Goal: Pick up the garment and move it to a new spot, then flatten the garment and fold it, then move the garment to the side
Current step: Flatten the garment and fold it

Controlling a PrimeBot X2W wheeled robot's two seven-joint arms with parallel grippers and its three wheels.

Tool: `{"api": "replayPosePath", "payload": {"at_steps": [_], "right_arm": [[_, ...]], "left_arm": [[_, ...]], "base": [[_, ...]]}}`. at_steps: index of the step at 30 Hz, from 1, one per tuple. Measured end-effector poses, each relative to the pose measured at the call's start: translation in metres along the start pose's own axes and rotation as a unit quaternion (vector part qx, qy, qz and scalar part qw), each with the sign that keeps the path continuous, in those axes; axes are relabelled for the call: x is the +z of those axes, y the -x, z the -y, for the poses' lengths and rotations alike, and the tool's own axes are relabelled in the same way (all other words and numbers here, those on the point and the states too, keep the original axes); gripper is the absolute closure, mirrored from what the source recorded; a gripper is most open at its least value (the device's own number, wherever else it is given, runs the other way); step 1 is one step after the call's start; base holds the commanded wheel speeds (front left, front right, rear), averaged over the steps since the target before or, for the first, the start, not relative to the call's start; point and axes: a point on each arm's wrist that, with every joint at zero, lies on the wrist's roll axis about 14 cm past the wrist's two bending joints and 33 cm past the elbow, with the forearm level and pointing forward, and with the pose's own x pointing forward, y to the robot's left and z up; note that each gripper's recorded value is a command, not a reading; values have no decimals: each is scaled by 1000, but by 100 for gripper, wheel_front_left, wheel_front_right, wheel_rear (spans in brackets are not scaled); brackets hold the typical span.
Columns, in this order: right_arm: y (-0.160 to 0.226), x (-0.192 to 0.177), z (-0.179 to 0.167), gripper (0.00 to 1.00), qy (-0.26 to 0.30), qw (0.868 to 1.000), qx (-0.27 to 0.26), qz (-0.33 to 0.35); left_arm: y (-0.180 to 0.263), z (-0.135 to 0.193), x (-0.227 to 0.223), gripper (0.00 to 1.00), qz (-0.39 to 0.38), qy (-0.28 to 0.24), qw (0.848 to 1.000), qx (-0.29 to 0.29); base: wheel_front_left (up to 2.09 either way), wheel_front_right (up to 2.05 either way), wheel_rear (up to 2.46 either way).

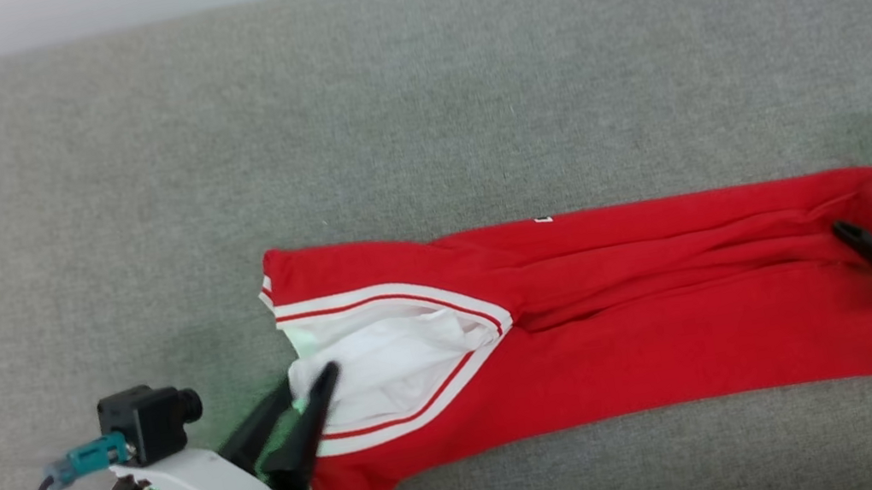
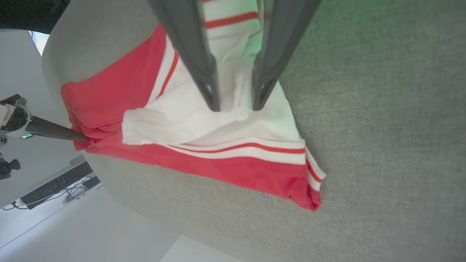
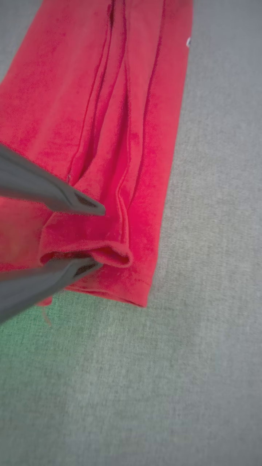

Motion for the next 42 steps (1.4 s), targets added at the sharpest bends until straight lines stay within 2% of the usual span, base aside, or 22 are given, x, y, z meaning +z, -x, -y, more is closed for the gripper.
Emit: {"api": "replayPosePath", "payload": {"at_steps": [5, 10, 18, 22, 30, 34, 38, 42], "right_arm": [[17, 11, 4, 0, -16, 1000, -6, 22], [29, 6, 17, 0, -34, 999, -22, 15], [25, -24, 20, 0, -69, 996, -25, -47], [21, -30, 20, 0, -76, 994, -24, -80], [13, -29, 21, 0, -51, 989, -34, -137], [10, -33, 26, 0, -21, 983, -51, -174], [7, -33, 21, 0, -13, 980, -42, -192], [5, -36, 19, 0, 0, 978, -42, -204]], "left_arm": [[7, 7, 13, 0, 39, 1, 999, 4], [20, 3, 12, 0, 70, 19, 997, 33], [47, -22, 16, 0, 138, 28, 983, 117], [64, -36, 20, 0, 173, 6, 973, 155], [85, -47, 37, 0, 230, -56, 950, 202], [83, -47, 36, 0, 232, -80, 948, 203], [82, -50, 38, 0, 242, -81, 944, 210], [74, -52, 30, 0, 233, -78, 947, 207]], "base": [[0, 0, 0], [0, 0, 0], [0, 0, 0], [0, 0, 0], [0, 0, 0], [0, 0, 0], [0, 0, 0], [0, 0, 0]]}}
